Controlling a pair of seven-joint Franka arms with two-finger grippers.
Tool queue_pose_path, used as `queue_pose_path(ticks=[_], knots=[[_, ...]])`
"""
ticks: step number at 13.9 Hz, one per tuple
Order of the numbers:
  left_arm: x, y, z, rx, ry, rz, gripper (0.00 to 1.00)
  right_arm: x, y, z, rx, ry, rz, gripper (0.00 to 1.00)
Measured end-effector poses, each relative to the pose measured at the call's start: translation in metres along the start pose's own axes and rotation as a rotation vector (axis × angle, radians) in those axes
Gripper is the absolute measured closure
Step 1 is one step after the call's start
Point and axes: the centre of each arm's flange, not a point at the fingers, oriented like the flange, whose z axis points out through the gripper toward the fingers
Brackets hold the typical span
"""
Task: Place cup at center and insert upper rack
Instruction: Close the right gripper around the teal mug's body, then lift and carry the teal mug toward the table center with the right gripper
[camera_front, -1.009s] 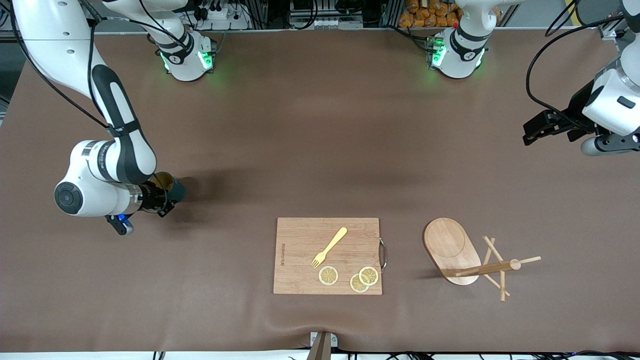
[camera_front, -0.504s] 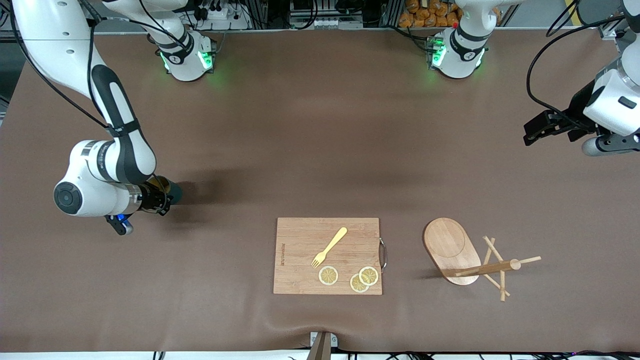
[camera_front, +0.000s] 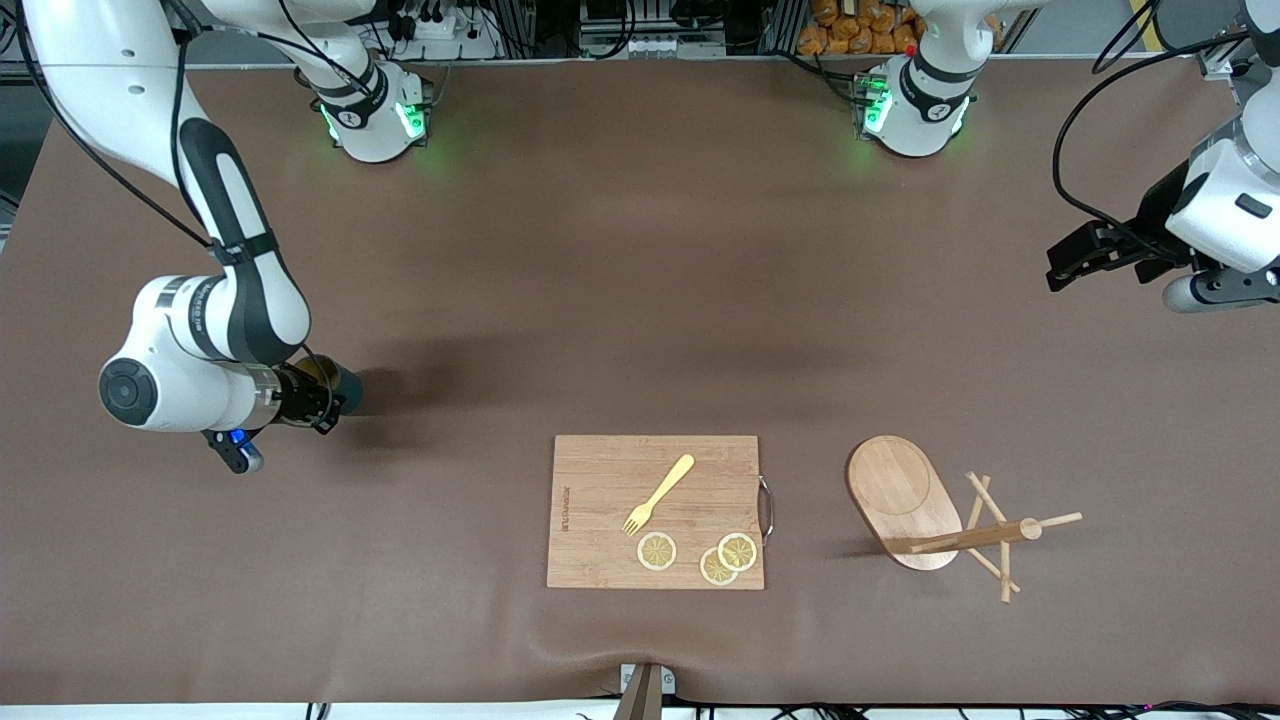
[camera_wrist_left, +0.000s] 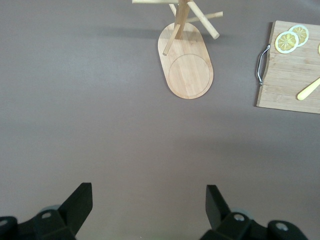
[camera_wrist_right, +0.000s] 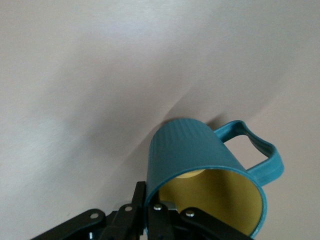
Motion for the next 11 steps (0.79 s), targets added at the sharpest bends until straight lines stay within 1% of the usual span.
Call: queue_pose_path(ticks=[2,4,6,9,11], knots=[[0.000,0.000,0.001,0.000,-0.002,0.000,0.00,-0.025,-0.018,-0.020,0.038,0.005,0.004,0.95],[0.000,0.000,0.002,0.001,-0.004,0.000,0.00,-0.063,-0.042,-0.039,0.067,0.015,0.029,0.95],[0.000,0.000,0.003,0.002,-0.007,0.000,0.00,-0.119,-0.073,-0.051,0.088,0.017,0.073,0.95],[0.000,0.000,0.004,0.002,-0.009,-0.001,0.00,-0.211,-0.117,-0.065,0.131,-0.006,0.144,0.95],[0.000,-0.001,0.005,0.002,-0.010,-0.001,0.00,-0.258,-0.137,-0.072,0.154,-0.009,0.183,0.95]])
